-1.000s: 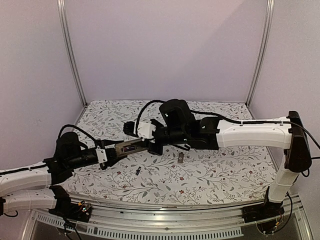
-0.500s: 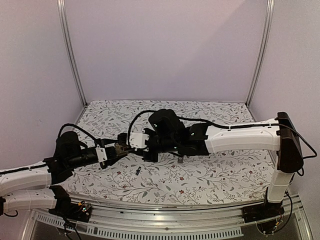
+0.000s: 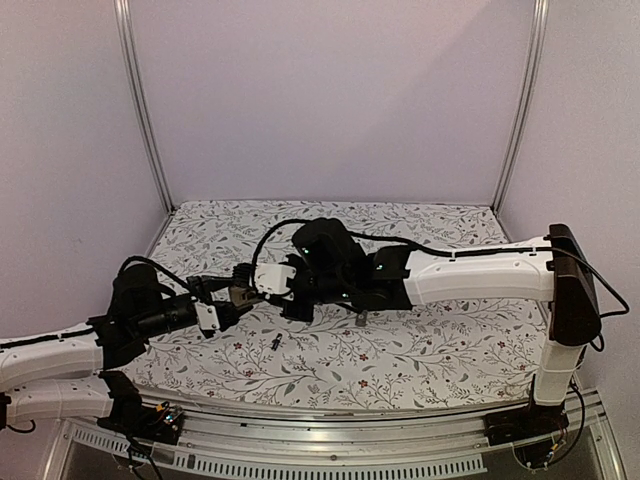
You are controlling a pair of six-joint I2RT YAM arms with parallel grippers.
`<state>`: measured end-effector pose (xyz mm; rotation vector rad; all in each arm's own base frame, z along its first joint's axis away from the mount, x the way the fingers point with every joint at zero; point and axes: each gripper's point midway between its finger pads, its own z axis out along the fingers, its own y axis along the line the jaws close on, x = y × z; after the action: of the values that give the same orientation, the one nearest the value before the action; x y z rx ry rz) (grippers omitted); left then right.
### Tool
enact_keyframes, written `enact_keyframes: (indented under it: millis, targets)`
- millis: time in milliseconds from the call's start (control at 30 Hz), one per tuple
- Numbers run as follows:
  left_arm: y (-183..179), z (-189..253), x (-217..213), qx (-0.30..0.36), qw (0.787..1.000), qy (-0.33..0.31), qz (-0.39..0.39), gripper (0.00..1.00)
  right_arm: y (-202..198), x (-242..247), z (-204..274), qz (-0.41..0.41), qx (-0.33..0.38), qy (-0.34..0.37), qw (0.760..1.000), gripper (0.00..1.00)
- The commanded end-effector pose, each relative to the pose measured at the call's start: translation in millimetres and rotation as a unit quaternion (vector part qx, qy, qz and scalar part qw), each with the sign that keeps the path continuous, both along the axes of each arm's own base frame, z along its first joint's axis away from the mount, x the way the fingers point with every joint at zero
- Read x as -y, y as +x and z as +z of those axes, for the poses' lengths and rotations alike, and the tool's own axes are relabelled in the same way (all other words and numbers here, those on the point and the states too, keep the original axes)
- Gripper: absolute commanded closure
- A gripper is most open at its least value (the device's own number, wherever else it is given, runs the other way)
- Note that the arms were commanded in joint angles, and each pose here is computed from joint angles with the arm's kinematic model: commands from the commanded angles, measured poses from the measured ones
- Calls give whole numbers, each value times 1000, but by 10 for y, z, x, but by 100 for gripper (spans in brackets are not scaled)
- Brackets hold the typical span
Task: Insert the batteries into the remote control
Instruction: Adjust the battery in the battery compartment.
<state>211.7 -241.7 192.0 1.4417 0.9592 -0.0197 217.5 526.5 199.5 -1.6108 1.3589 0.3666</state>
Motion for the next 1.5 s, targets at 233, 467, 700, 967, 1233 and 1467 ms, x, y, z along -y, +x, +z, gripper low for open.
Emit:
enact_keyframes:
  millis: [233, 467, 700, 967, 1233, 1467]
  targets:
    - [-145, 58, 182, -4, 998, -14, -53, 100, 107, 82, -164, -34, -22, 1, 999, 86]
    - [-232, 154, 278, -16, 996, -27, -85, 100, 163, 81, -148, -39, 1, -6, 999, 87]
    - [-299, 216, 342, -41, 992, -43, -107, 100, 181, 26, -205, -38, 22, -24, 999, 87]
    - [-327, 450, 344, -46, 989, -91, -110, 100, 172, -24, -226, -27, 31, -27, 999, 92]
    - [-417, 268, 315, -40, 990, -54, -125, 100, 180, 77, -194, -39, 40, -27, 998, 100]
    - [-337, 52, 280, -42, 994, -18, -102, 100, 61, 162, 107, -19, 36, 3, 999, 100]
